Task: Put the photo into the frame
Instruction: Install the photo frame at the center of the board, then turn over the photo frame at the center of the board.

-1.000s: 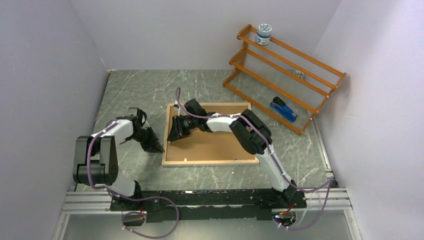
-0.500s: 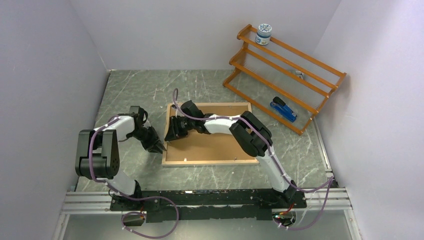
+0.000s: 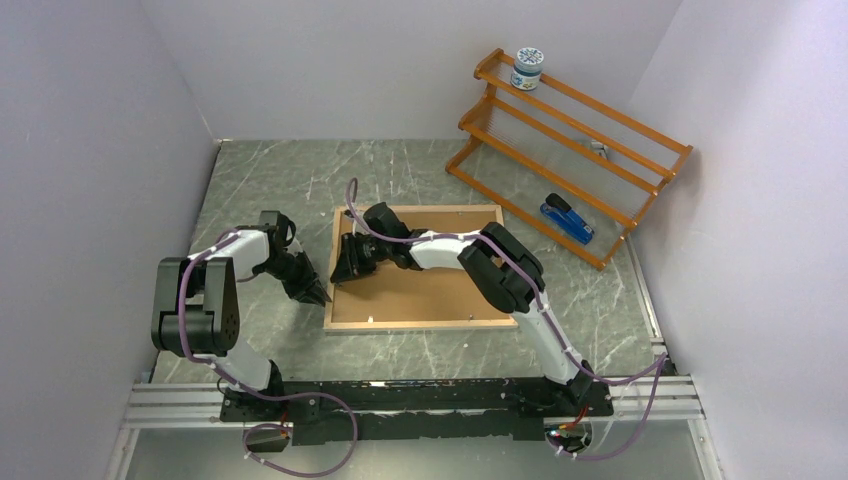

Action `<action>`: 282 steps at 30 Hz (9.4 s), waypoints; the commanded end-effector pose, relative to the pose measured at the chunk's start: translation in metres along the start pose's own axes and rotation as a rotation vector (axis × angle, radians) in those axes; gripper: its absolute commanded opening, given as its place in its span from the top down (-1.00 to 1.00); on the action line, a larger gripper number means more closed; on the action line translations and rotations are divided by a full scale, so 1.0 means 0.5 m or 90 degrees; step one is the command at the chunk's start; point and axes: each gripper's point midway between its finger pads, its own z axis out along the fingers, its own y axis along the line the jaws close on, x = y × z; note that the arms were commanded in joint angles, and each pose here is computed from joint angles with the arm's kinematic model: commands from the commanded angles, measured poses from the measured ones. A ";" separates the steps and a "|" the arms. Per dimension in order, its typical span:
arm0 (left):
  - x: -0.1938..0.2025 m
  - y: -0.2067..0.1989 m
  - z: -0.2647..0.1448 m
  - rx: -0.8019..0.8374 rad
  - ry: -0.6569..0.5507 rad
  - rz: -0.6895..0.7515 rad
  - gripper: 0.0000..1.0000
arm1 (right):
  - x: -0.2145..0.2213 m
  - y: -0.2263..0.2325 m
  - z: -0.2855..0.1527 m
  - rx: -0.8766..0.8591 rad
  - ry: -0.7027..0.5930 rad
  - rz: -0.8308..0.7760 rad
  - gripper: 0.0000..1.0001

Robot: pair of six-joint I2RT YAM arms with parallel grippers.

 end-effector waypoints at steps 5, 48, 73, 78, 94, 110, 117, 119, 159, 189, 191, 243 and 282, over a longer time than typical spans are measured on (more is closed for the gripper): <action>-0.030 0.043 0.035 -0.069 -0.040 0.012 0.69 | -0.048 0.008 -0.033 0.048 -0.041 0.019 0.40; -0.083 -0.042 -0.250 0.005 -0.301 0.065 -0.12 | 0.260 -0.087 -0.359 0.418 0.335 -0.560 -0.21; -0.015 -0.017 -0.222 0.043 -0.290 -0.016 -0.48 | 0.213 0.055 -0.292 0.288 0.271 -0.525 0.87; 0.005 -0.023 -0.225 0.074 -0.297 -0.021 -0.70 | 0.180 0.084 -0.261 0.287 0.240 -0.491 0.91; -0.001 -0.078 -0.147 0.252 -0.278 -0.015 -0.80 | 0.106 0.180 -0.211 0.236 0.158 -0.425 1.00; -0.062 -0.089 -0.143 0.335 -0.403 -0.054 -0.20 | 0.073 0.224 -0.191 0.163 0.119 -0.336 0.96; -0.071 -0.100 -0.186 0.320 -0.430 -0.049 0.26 | 0.055 0.210 -0.201 0.214 0.108 -0.338 0.85; -0.073 -0.104 -0.191 0.311 -0.417 -0.059 0.35 | 0.045 0.202 -0.208 0.239 0.101 -0.340 0.81; -0.084 -0.178 -0.314 0.287 -0.316 -0.183 0.95 | -0.008 0.196 -0.298 0.730 0.021 -0.744 -0.08; -0.095 -0.170 -0.447 0.186 -0.427 -0.044 -0.84 | -0.089 0.298 -0.330 0.673 -0.047 -0.730 1.00; -0.100 -0.161 -0.470 0.158 -0.453 -0.030 -0.88 | -0.100 0.314 -0.338 0.654 -0.058 -0.721 1.00; -0.101 -0.109 -0.419 0.106 -0.442 0.004 -0.84 | -0.353 0.184 -0.662 0.232 -0.281 -0.082 1.00; -0.592 0.032 -0.227 0.116 -0.299 0.034 -0.78 | -0.255 -0.112 -0.372 -0.028 -0.077 0.072 0.99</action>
